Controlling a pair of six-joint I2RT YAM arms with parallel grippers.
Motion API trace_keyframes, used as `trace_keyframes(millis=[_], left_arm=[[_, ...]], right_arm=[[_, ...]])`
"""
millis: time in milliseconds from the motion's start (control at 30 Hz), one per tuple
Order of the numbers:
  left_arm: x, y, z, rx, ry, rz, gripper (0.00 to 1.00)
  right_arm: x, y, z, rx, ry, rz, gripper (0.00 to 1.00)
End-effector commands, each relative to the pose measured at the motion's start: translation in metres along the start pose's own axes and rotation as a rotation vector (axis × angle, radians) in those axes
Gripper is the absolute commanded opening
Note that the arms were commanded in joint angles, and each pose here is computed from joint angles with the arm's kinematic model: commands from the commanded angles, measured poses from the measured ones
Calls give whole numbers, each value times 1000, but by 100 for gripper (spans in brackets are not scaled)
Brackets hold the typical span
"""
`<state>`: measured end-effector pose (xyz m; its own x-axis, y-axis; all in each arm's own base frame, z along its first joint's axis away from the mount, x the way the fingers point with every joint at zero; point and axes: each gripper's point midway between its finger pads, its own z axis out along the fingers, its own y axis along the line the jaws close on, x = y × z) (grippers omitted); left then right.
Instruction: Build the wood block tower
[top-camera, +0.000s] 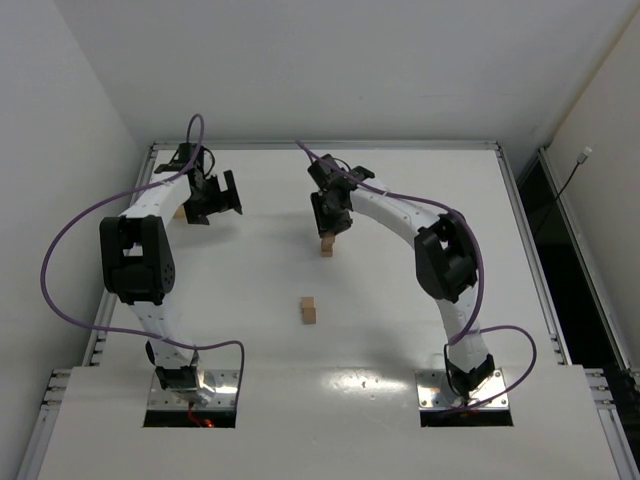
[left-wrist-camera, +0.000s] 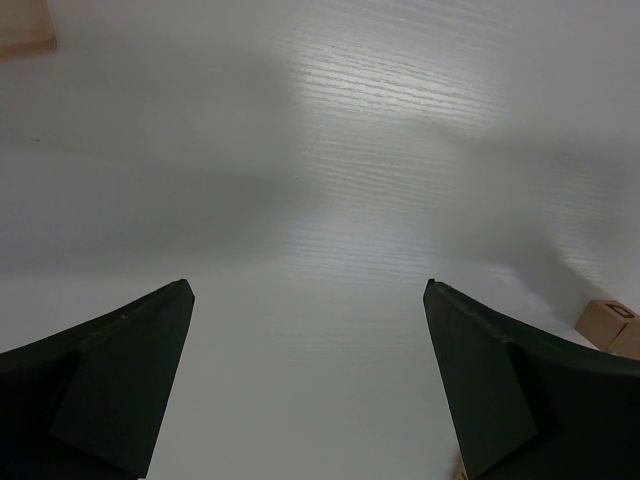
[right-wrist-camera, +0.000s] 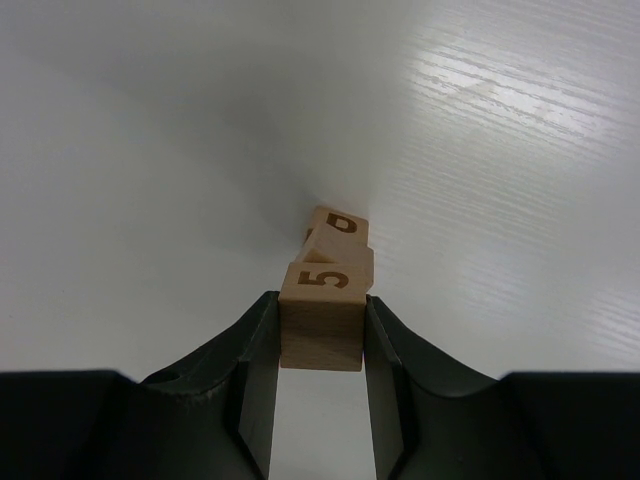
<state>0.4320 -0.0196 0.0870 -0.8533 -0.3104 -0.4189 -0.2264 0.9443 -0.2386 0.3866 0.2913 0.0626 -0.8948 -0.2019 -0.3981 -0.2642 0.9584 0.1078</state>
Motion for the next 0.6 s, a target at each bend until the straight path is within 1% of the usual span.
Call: trace_keyframes(millis=[0, 100, 133, 167, 200, 233, 300, 333, 367, 400, 467, 567], left_arm=[[0, -3, 6, 15, 1, 13, 100], [0, -3, 6, 15, 1, 13, 100], [0, -3, 6, 15, 1, 13, 100], [0, -3, 6, 15, 1, 13, 100], [0, -3, 6, 15, 1, 13, 100], [0, -3, 6, 15, 1, 13, 100], [0, -3, 6, 15, 1, 13, 100], [0, -3, 6, 15, 1, 13, 100], [0, -3, 6, 15, 1, 13, 100], [0, -3, 6, 15, 1, 13, 100], [2, -2, 9, 12, 10, 12, 100], [1, -6, 6, 32, 6, 27, 100]], right_arm=[[-3, 1, 2, -3, -13, -5, 14], [1, 4, 5, -3, -3, -14, 22], [1, 4, 5, -3, -3, -14, 29], [1, 4, 5, -3, -3, -14, 33], [4, 3, 7, 0, 5, -14, 39], [4, 4, 7, -9, 8, -23, 56], [6, 4, 9, -9, 8, -23, 65], [4, 6, 5, -23, 4, -32, 73], [8, 5, 7, -20, 14, -33, 77], [4, 6, 3, -27, -4, -32, 81], [5, 7, -1, -36, -4, -41, 83], [-2, 9, -17, -65, -47, -87, 83]])
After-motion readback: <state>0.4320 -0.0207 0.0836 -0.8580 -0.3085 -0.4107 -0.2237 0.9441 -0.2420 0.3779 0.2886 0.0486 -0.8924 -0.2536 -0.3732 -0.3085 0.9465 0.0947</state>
